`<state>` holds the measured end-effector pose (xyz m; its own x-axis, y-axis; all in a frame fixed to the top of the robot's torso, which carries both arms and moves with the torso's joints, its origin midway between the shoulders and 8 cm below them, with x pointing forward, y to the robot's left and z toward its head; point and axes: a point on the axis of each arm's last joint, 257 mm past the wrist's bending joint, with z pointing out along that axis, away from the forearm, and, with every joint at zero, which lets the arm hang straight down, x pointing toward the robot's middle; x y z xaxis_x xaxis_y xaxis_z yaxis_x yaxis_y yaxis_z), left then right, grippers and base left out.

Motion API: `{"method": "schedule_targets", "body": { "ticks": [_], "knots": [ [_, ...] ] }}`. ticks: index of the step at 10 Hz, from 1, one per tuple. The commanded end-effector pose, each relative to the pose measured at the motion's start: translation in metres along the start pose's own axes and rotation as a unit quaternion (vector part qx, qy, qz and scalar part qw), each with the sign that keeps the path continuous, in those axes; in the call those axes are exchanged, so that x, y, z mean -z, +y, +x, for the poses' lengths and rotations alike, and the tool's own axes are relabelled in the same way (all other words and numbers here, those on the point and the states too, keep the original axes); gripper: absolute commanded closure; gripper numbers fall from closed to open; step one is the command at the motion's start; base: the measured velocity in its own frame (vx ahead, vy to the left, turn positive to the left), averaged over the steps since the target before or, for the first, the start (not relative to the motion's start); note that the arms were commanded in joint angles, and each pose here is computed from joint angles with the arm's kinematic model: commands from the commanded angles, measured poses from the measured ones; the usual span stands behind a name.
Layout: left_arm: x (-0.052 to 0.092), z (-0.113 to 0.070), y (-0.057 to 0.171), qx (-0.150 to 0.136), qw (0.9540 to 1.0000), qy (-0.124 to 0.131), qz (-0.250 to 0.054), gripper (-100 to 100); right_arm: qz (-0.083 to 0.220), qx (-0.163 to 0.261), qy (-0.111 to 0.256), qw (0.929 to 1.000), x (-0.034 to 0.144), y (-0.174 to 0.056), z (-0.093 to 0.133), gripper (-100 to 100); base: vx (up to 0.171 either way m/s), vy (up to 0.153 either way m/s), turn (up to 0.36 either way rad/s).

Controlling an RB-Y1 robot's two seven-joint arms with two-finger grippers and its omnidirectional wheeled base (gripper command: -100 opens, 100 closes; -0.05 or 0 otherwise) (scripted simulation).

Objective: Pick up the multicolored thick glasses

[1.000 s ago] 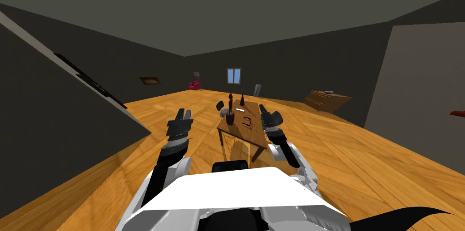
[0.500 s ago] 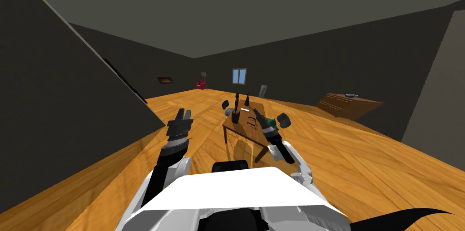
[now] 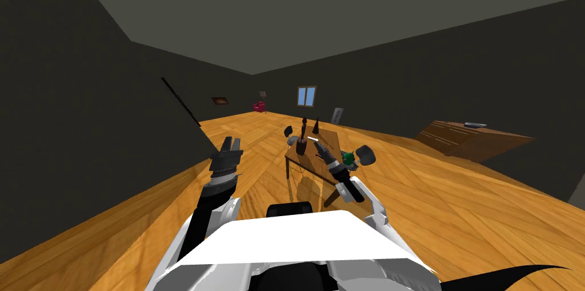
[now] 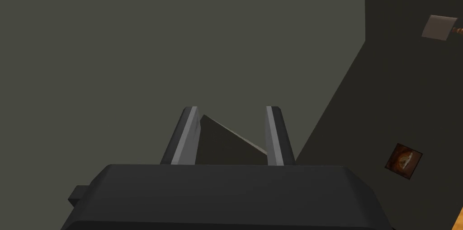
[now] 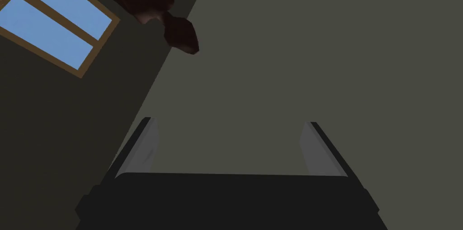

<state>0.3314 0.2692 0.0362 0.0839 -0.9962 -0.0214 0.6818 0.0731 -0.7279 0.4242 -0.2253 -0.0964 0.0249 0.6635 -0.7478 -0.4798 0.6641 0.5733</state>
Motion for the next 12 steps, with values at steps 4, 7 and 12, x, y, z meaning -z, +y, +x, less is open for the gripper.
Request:
{"method": "schedule_targets", "body": {
  "ticks": [4, 7, 12],
  "knots": [
    [0.0, 0.0, 0.0, 0.0, 1.0, 0.0, 0.0, 0, 0.038, 0.033, 0.081, 0.9955, 0.02, -0.055, 0.05, -100, -0.021, 0.045, 0.182],
    [0.0, 0.0, 0.0, 0.0, 1.0, 0.0, 0.0, 0, 0.052, 0.047, 0.114, 0.991, 0.031, -0.076, 0.069, -100, 0.003, 0.019, 0.087],
    [0.0, 0.0, 0.0, 0.0, 1.0, 0.0, 0.0, 0, 0.084, 0.091, 0.207, 0.9704, 0.071, -0.128, 0.115, -100, 0.014, 0.012, 0.164]
  ]
}}
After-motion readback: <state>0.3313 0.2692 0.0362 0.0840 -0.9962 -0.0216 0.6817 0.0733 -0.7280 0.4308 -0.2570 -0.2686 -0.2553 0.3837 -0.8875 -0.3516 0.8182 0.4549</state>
